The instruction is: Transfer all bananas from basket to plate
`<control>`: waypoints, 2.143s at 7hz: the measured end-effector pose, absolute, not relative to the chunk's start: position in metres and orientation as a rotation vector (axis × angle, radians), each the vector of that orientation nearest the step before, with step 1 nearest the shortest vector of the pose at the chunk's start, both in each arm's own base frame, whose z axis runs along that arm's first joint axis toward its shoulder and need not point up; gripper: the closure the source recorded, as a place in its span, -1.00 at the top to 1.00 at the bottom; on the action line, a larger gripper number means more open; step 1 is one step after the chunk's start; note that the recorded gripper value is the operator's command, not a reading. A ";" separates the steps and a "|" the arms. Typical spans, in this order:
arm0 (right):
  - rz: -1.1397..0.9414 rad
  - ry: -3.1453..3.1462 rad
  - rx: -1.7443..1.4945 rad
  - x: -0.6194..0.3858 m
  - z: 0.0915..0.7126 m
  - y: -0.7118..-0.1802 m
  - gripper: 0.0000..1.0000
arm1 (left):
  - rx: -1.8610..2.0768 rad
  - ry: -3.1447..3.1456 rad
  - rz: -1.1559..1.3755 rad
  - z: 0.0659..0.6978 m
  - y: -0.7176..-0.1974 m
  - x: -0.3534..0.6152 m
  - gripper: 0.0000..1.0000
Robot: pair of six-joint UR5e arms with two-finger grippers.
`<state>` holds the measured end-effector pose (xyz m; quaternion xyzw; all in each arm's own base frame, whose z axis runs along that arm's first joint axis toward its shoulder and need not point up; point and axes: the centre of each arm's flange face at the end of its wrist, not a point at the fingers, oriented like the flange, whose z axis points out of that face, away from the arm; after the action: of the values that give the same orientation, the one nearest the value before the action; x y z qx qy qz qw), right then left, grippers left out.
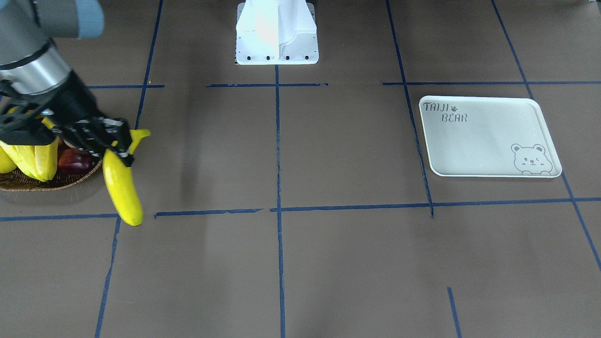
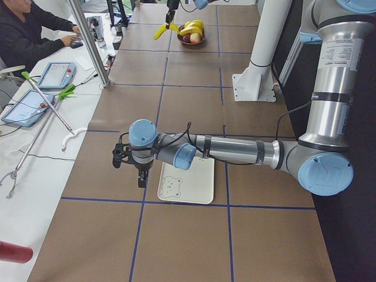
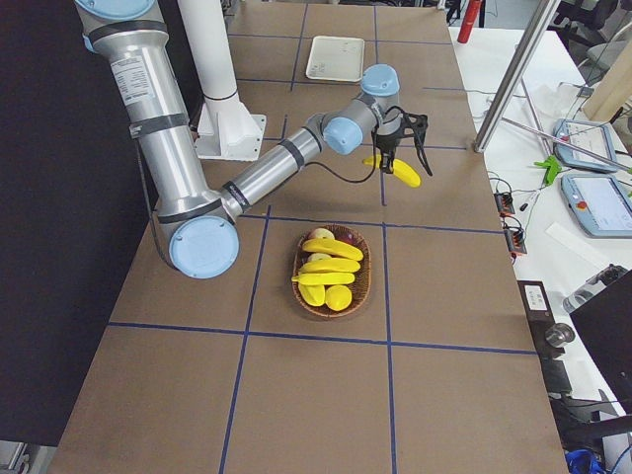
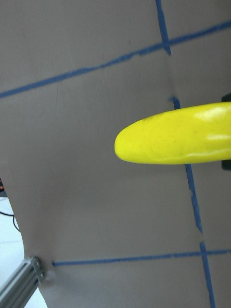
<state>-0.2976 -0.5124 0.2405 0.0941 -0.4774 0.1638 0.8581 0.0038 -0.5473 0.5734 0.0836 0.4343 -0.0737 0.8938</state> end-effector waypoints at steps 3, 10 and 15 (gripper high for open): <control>0.453 -1.226 0.262 -0.397 0.178 -0.444 -1.00 | 0.183 1.141 -0.319 0.495 -0.553 0.106 0.99; 0.481 -1.469 0.390 -0.488 0.141 -0.327 -0.99 | -0.205 1.659 -0.631 0.286 -0.527 0.285 0.98; 0.357 -1.461 0.487 -0.493 0.120 -0.320 -0.99 | -0.287 1.719 -0.627 0.239 -0.487 0.379 0.98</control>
<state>-0.4928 -0.3196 0.1199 0.2190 -0.6569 0.1604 0.7034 0.3790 -0.4867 0.2388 -0.1240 0.7420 -0.2705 0.6008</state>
